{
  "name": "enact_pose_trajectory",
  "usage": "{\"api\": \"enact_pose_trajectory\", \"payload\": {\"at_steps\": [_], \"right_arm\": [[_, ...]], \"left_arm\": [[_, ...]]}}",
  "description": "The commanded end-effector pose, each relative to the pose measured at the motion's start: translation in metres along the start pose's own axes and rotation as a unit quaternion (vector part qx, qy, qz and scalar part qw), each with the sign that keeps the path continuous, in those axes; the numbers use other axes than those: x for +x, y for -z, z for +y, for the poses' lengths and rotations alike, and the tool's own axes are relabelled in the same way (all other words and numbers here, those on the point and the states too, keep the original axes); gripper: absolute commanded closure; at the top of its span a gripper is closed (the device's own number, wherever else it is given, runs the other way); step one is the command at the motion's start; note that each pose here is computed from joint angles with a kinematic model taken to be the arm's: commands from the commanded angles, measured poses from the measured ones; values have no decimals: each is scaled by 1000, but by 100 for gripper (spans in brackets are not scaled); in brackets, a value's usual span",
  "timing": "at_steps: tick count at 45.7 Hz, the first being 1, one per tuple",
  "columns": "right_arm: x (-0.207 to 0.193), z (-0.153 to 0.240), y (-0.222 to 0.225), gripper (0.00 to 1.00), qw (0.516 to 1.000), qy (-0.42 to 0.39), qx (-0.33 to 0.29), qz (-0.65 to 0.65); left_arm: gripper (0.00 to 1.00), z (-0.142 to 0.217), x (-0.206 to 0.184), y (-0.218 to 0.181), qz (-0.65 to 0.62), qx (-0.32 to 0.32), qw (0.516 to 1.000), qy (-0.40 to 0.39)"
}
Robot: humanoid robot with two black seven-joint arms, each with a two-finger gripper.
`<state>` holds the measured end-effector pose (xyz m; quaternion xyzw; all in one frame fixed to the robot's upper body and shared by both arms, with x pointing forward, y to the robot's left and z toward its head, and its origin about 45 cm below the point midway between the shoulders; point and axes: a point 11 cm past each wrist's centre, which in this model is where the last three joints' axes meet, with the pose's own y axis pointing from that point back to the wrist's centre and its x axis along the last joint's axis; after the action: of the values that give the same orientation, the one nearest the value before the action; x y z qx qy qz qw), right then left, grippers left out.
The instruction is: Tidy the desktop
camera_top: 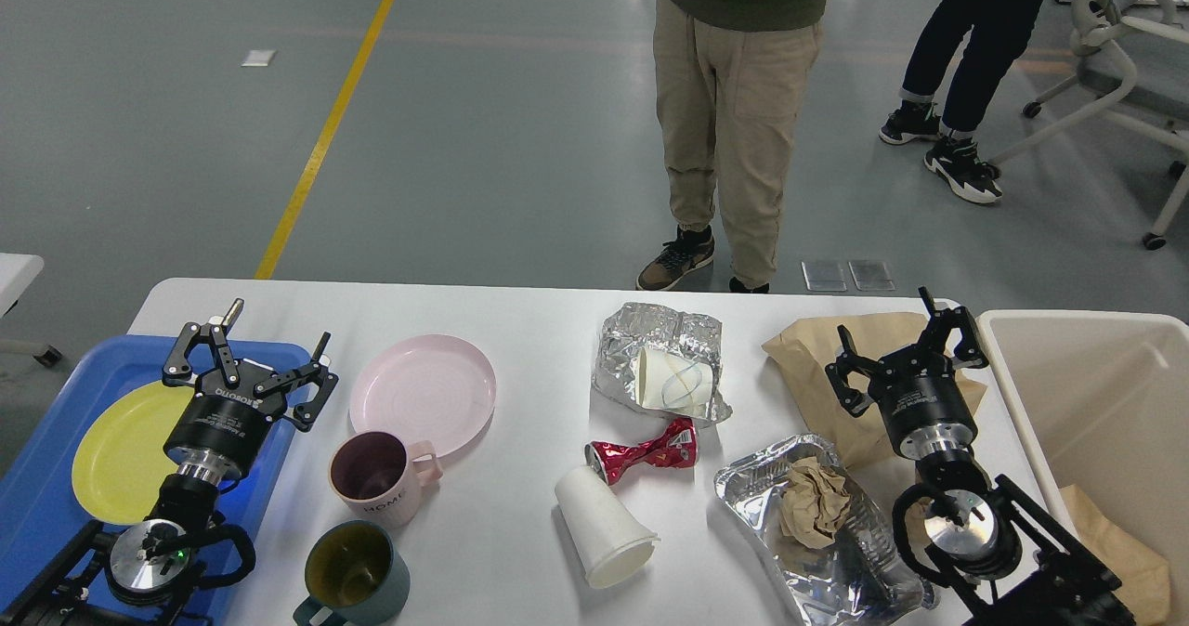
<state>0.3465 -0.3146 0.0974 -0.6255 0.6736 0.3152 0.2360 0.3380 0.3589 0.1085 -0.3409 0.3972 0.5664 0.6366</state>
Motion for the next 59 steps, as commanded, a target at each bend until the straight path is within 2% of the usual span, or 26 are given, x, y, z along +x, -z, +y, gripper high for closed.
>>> {"api": "enact_pose_trajectory", "payload": {"at_steps": [1,23,27,33,36,41,46,52,59], "right_arm": [[0,0,-1,0,1000,0,0,-1],[0,0,0,0,1000,0,0,0],[0,0,0,0,1000,0,0,1],[0,0,0,0,1000,1,0,0],[0,0,0,0,1000,1,0,0],[0,0,0,0,1000,1,0,0],[0,0,0,0,1000,1,0,0],[0,0,0,0,1000,1,0,0],[0,0,0,0,1000,1,0,0]], "left_arm": [[3,1,0,-1,2,-6,1000,1],[3,4,3,-19,-25,-4,1000,0],[3,4,2,-20,-50,16,999,0],[3,-6,-9,-49,-199,104,975,7],[3,-21,-24,-55,-303,197,932,23],[3,-33,-40,-60,-411,301,860,37],[3,-45,-57,-62,-507,390,768,44],[3,-59,-85,-87,-600,449,661,38],[3,-85,-120,-82,-664,470,580,50]]}}
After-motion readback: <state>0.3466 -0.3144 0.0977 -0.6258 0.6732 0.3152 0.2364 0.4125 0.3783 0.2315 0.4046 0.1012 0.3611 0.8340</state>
